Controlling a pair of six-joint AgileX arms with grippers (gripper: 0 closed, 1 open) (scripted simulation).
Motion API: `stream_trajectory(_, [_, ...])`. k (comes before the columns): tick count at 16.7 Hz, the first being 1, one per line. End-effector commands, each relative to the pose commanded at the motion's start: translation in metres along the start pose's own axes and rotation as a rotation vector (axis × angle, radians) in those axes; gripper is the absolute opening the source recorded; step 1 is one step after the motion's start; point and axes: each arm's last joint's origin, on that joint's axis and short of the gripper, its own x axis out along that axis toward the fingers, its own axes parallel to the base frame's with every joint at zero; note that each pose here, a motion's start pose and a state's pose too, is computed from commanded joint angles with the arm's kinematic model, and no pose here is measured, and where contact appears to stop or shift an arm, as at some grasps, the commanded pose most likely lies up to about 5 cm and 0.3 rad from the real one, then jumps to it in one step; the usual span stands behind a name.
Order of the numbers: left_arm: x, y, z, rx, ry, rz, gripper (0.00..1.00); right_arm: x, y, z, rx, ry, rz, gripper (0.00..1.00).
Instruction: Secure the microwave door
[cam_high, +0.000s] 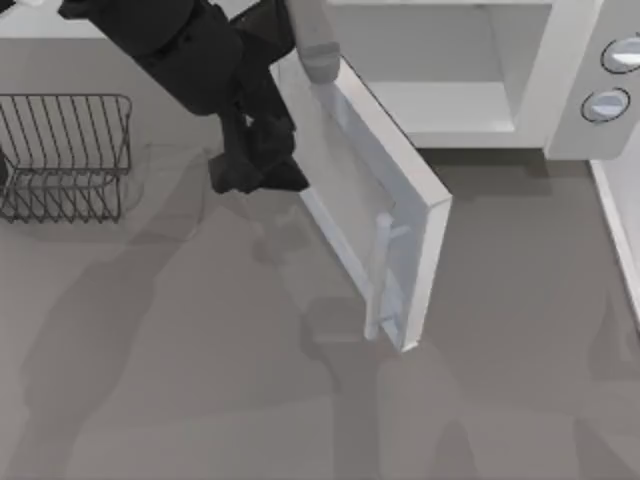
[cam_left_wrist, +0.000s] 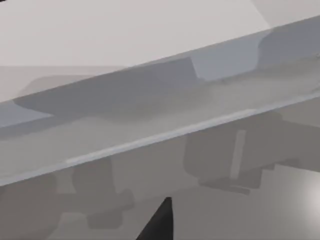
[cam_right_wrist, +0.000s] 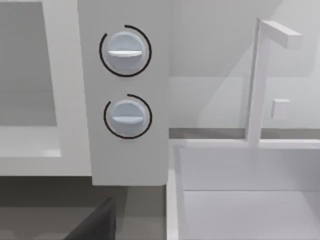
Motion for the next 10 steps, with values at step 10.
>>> stream_trajectory(10, [0.0, 0.0, 0.0, 0.0, 0.0, 0.0, 0.0, 0.0, 0.0, 0.0, 0.0, 0.0, 0.0, 1.0])
